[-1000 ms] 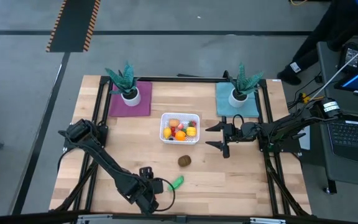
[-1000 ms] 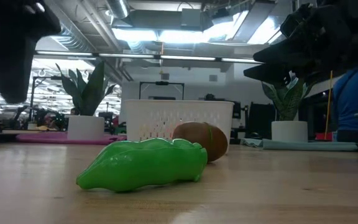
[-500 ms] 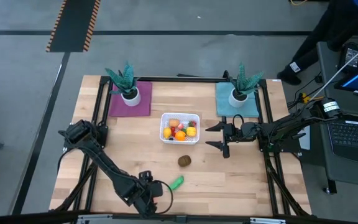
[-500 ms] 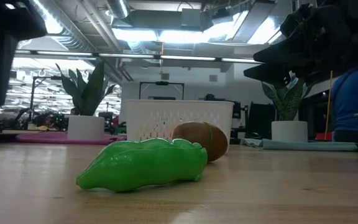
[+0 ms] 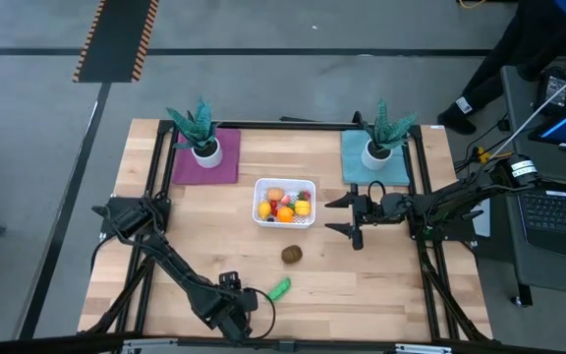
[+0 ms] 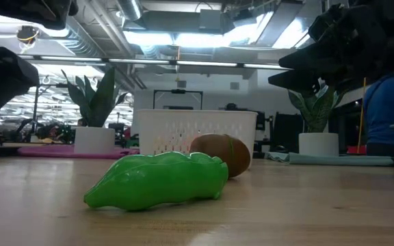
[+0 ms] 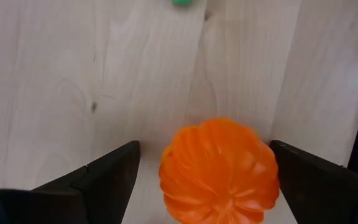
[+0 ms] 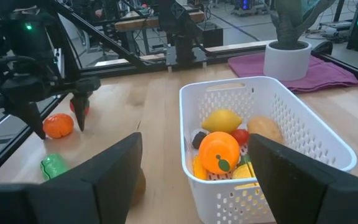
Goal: Pick and placing Produce into tupperware
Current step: Put the orange pumpkin into the white bin
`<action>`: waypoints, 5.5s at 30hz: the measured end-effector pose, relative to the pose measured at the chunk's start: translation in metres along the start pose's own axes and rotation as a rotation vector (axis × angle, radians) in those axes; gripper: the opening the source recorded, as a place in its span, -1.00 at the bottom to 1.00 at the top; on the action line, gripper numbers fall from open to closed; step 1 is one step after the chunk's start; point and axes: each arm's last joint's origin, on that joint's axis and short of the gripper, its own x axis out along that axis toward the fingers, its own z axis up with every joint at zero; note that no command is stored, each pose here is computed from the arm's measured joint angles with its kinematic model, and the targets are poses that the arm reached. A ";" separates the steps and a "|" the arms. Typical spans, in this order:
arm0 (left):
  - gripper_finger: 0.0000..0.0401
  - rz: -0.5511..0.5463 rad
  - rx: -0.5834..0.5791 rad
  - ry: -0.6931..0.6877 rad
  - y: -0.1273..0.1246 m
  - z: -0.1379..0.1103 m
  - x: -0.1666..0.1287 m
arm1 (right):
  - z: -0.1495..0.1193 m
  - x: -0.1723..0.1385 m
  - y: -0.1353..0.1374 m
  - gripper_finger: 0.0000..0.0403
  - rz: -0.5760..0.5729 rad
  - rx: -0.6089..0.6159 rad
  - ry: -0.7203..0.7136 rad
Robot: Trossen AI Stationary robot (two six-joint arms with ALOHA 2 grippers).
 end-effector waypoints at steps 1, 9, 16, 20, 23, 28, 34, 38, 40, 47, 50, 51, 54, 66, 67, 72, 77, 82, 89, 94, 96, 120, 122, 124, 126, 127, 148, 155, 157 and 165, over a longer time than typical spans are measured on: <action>0.72 0.001 -0.001 0.000 0.000 0.000 0.000 | 0.000 0.000 0.000 0.46 0.000 0.007 0.000; 0.72 0.016 -0.057 0.009 0.002 0.000 0.000 | 0.000 0.000 0.000 0.46 0.000 0.014 0.000; 0.72 0.019 -0.083 0.001 0.002 0.000 0.001 | 0.000 0.000 0.000 0.46 0.000 0.014 0.000; 0.67 0.024 -0.082 0.012 0.003 0.000 0.001 | 0.000 0.000 0.000 0.46 0.000 0.014 0.000; 0.56 0.036 -0.081 0.021 0.004 -0.001 0.001 | 0.000 0.000 0.000 0.46 0.000 0.014 0.000; 0.26 0.037 -0.100 0.038 0.005 -0.001 0.001 | 0.000 0.000 0.000 0.46 0.000 0.014 0.000; 0.17 0.030 -0.098 0.047 0.005 -0.002 0.001 | 0.000 0.000 0.000 0.46 0.000 0.014 0.000; 0.17 0.023 -0.083 0.055 0.005 0.000 0.001 | 0.000 0.000 0.000 0.46 0.000 0.014 0.000; 0.17 0.017 -0.071 0.058 0.006 0.000 0.000 | 0.000 0.000 0.000 0.46 0.000 0.014 0.000; 0.17 -0.053 -0.057 0.060 0.006 0.002 -0.023 | 0.000 0.000 0.000 0.46 0.000 0.014 0.000; 0.17 -0.054 -0.057 0.044 0.010 0.005 -0.032 | 0.000 0.000 0.000 0.46 0.000 0.013 0.000; 0.17 -0.048 -0.058 0.044 0.012 0.005 -0.035 | 0.000 0.000 0.000 0.46 -0.001 0.013 0.000; 0.17 -0.036 -0.058 0.051 0.018 0.006 -0.046 | 0.000 0.000 0.000 0.46 0.000 0.012 0.000; 0.17 -0.022 0.018 -0.003 0.048 0.028 -0.077 | 0.000 0.000 0.000 0.46 0.000 -0.003 0.001; 0.17 -0.018 0.029 -0.014 0.051 0.031 -0.078 | 0.000 0.000 0.000 0.46 -0.001 -0.009 0.001; 0.17 0.030 0.085 -0.065 0.063 0.045 -0.076 | -0.001 0.000 0.000 0.46 -0.001 -0.014 0.006; 0.17 0.006 0.157 -0.178 0.072 0.057 -0.058 | -0.001 0.000 0.000 0.46 -0.003 -0.022 0.014; 0.17 -0.024 0.175 -0.257 0.085 0.060 -0.031 | -0.001 0.000 0.000 0.46 -0.003 -0.019 0.015; 0.17 -0.107 0.254 -0.506 0.101 0.072 -0.006 | -0.002 0.000 0.000 0.46 -0.004 -0.015 0.025; 0.17 -0.129 0.262 -0.590 0.114 0.069 -0.002 | -0.005 -0.001 0.002 0.46 0.004 -0.022 0.046; 0.17 -0.160 0.259 -0.658 0.115 0.067 -0.002 | -0.006 0.000 0.001 0.46 0.003 -0.023 0.057; 0.17 -0.201 0.201 -1.183 0.188 -0.023 -0.042 | -0.006 -0.001 0.001 0.46 0.001 0.003 0.064; 0.17 -0.210 0.189 -1.207 0.192 -0.027 -0.042 | -0.007 -0.001 0.001 0.46 0.001 0.002 0.064; 0.17 -0.195 0.175 -1.212 0.194 -0.029 -0.040 | -0.007 -0.001 0.001 0.46 0.001 0.002 0.064; 0.17 -0.160 0.154 -1.211 0.196 -0.030 -0.039 | -0.007 -0.001 0.001 0.46 0.001 0.002 0.065; 0.17 -0.142 0.146 -1.214 0.197 -0.030 -0.039 | -0.007 -0.001 0.001 0.46 0.001 0.002 0.064; 0.17 0.074 -0.047 -1.233 0.219 -0.019 -0.037 | -0.007 -0.001 0.001 0.46 -0.002 0.003 0.064; 0.17 0.025 -0.041 -1.187 0.225 -0.001 -0.038 | -0.007 -0.001 0.001 0.46 -0.011 0.001 0.062; 0.17 0.036 -0.041 -1.140 0.228 0.007 -0.038 | -0.007 -0.001 0.001 0.46 -0.011 0.001 0.062; 0.17 0.045 -0.032 -0.927 0.241 0.044 -0.048 | -0.007 -0.001 0.001 0.46 -0.011 0.000 0.064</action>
